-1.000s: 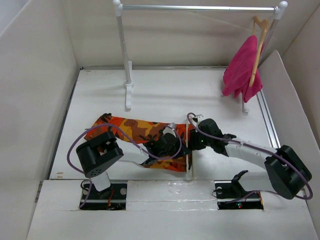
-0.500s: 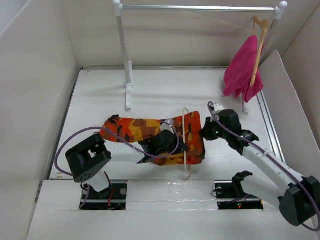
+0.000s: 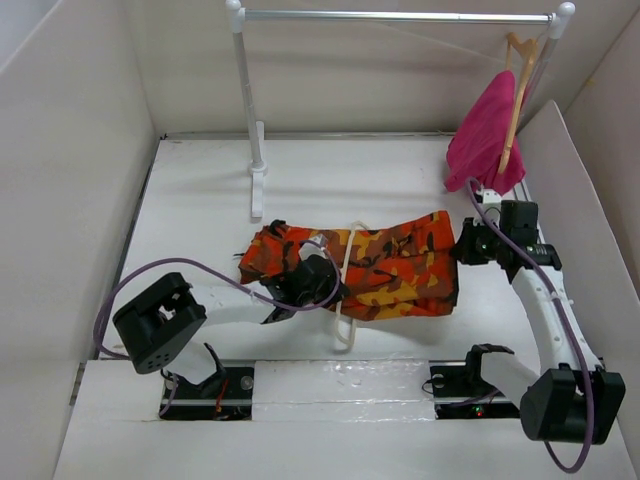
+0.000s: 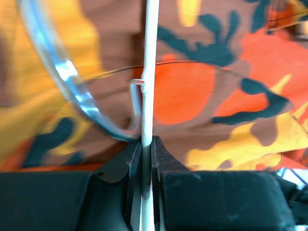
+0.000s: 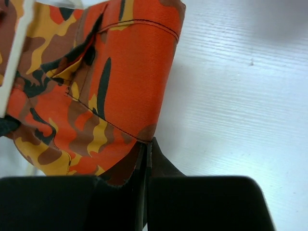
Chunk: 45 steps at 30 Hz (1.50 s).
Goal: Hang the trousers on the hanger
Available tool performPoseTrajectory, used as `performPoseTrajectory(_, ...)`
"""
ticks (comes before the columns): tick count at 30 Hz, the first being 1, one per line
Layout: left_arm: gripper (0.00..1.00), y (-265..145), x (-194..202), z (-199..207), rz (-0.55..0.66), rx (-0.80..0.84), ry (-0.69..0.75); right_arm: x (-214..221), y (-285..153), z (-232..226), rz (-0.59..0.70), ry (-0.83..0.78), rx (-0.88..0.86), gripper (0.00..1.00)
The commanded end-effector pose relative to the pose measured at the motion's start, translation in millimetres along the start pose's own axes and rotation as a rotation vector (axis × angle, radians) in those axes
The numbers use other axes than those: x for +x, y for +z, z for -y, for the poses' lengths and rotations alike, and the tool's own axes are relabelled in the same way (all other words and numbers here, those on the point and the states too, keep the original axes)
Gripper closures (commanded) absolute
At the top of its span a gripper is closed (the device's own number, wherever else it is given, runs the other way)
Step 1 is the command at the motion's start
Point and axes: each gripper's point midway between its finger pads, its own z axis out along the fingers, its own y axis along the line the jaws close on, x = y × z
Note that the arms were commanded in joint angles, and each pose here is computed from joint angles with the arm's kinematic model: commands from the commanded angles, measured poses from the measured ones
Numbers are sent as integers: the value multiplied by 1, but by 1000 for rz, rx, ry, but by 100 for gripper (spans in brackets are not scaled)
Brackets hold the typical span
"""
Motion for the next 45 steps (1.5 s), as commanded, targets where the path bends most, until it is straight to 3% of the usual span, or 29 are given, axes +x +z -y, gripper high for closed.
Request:
performPoseTrajectory(1, 100, -11, -7, -39, 26, -145, 82, -38, -13, 19, 123, -92, 56, 100)
performPoseTrajectory(11, 100, -6, -38, 4, 121, -93, 72, -7, 15, 22, 74, -54, -14, 100)
performPoseTrajectory(18, 100, -3, -77, 66, 227, -16, 112, 28, 31, 30, -29, -60, -11, 100)
performPoseTrajectory(25, 100, 2, -86, 79, 270, 9, 125, 39, 40, 26, -70, -74, -25, 100)
performPoseTrajectory(26, 100, -2, -79, 86, 277, 15, 128, 36, 39, 22, -77, -79, -36, 88)
performPoseTrajectory(27, 100, -4, -81, 91, 284, 25, 122, 36, 39, 22, -77, -79, -36, 88)
performPoseTrajectory(28, 100, -8, -82, 96, 295, 23, 124, 34, 34, 18, -78, -84, -50, 63)
performPoseTrajectory(31, 100, -31, -88, 116, 352, 17, 145, 2, 3, -11, 5, -139, -119, 33)
performPoseTrajectory(34, 100, -55, -102, 146, 399, 77, 130, -33, -35, -52, 147, -182, -212, 28)
performPoseTrajectory(38, 100, -64, -109, 162, 416, 98, 110, -36, -77, -136, 240, -164, -488, 30)
performPoseTrajectory(45, 100, -49, -99, 174, 385, 117, 96, 12, -101, -210, 188, -17, -740, 30)
